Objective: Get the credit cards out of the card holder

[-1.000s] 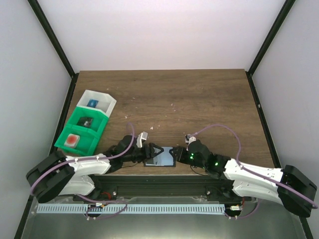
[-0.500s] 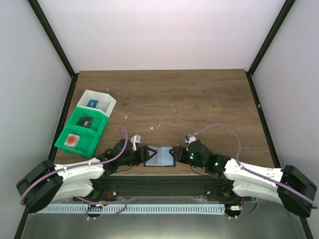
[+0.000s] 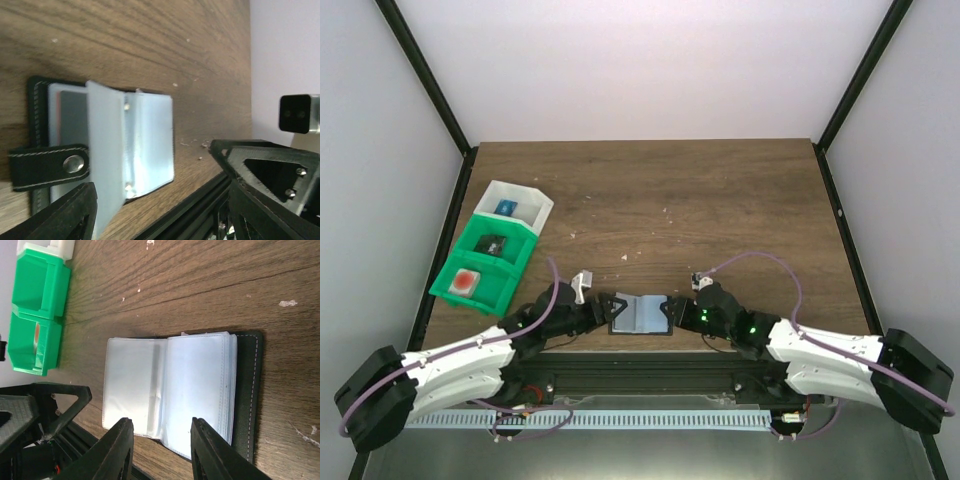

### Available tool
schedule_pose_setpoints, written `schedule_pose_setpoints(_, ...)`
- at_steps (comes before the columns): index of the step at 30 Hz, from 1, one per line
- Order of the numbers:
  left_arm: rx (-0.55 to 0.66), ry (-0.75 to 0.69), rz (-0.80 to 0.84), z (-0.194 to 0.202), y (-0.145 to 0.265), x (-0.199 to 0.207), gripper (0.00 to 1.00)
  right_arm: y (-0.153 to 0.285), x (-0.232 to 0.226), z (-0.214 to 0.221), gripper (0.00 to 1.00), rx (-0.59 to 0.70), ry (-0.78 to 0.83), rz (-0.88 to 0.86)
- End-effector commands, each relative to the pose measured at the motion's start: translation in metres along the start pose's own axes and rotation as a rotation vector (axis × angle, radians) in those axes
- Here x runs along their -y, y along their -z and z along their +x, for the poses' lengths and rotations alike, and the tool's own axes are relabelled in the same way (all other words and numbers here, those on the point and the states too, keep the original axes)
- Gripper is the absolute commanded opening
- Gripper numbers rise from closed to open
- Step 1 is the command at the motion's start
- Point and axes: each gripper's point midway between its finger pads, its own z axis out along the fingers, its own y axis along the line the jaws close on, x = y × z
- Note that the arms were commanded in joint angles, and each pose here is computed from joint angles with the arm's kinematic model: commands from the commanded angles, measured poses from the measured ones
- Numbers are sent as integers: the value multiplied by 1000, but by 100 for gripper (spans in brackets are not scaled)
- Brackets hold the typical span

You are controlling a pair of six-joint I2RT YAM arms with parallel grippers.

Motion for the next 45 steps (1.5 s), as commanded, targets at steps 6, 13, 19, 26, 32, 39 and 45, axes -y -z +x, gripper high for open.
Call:
schedule_pose_setpoints(6,-51,26,-35,14,-5,-19,76,-2,-5,0,34,4,-3,-15)
schedule_pose_setpoints(13,-85,28,-11,17,-16,-13,76,-1,-6,-2,34,10,1,-18)
schedule_pose_setpoints(19,-88,27,2,18,-20,-13,76,0,-7,-3,33,15,5,-20)
schedule_pose_setpoints(26,-104,21,21,18,-24,-8,76,-1,-6,-2,33,9,10,-19)
schedule_pose_setpoints(32,-116,26,29,20,-28,-8,76,-1,-7,-2,34,9,12,-22)
schedule_pose_setpoints(39,-117,20,65,17,-37,2,76,-1,-6,-2,33,11,5,-22)
schedule_pose_setpoints(45,-151,21,95,22,-50,13,76,3,-9,-4,34,19,1,-31)
